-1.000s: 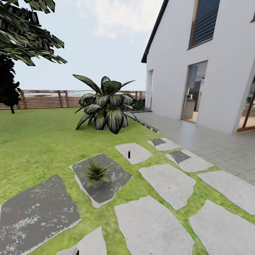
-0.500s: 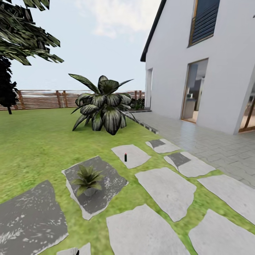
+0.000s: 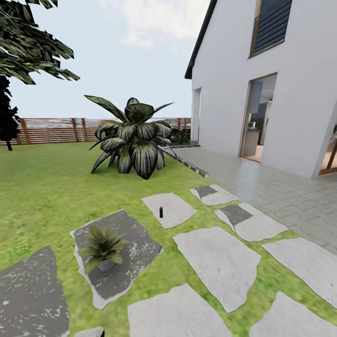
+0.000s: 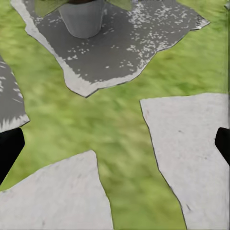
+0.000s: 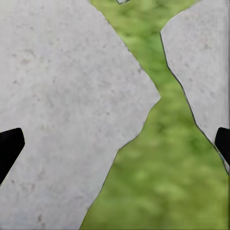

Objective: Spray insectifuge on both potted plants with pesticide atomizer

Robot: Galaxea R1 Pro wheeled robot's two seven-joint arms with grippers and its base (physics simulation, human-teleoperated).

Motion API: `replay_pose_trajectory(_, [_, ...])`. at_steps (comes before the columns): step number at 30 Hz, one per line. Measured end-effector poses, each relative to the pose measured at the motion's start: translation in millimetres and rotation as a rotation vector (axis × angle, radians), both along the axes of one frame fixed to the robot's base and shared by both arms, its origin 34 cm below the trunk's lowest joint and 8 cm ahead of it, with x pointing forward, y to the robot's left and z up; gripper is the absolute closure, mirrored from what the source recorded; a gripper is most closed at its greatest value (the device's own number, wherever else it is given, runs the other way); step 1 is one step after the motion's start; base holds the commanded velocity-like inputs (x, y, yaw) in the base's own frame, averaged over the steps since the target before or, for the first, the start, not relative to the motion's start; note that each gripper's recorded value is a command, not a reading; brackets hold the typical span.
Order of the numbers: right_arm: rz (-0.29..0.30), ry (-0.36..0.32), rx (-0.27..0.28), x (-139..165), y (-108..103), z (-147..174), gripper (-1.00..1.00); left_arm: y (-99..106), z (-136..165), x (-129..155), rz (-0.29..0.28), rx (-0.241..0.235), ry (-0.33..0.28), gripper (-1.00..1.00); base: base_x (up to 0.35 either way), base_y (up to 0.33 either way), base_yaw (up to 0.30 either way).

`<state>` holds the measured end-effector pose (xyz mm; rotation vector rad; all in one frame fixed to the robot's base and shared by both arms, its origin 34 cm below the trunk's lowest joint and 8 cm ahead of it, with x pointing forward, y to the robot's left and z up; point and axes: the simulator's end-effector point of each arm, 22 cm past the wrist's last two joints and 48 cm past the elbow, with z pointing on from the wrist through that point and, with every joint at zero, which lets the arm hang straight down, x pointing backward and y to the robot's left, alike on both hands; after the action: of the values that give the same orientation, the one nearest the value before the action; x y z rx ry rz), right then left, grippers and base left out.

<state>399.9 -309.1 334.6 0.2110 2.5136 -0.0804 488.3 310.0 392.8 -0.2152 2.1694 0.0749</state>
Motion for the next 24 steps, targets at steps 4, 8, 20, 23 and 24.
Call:
replay_pose_trajectory(4, [0.000, 0.000, 0.000, 0.0, -0.1, 0.0, -1.00, 0.0, 0.0, 0.0, 0.000, 0.000, 0.000, -1.00, 0.318, -0.179, 0.000])
replay_pose_trajectory(8, [0.000, 0.000, 0.000, 0.0, -0.1, 0.0, -1.00, 0.0, 0.2, 0.2, 0.000, 0.000, -0.001, -1.00, 0.318, -0.179, 0.000])
replay_pose_trajectory(20, [0.000, 0.000, 0.000, 0.0, -0.1, 0.0, -1.00, 0.0, 0.0, 0.0, 0.000, 0.000, 0.000, -1.00, 0.318, -0.179, 0.000])
replay_pose_trajectory(23, [0.000, 0.000, 0.000, -0.1, -0.1, 0.0, -1.00, 0.0, 0.2, 0.2, 0.000, 0.000, 0.000, -1.00, 0.318, -0.179, 0.000])
replay_pose_trajectory(24, [0.000, 0.000, 0.000, -0.1, -0.1, 0.0, -1.00, 0.0, 0.2, 0.2, 0.000, 0.000, -0.001, -1.00, 0.318, -0.179, 0.000])
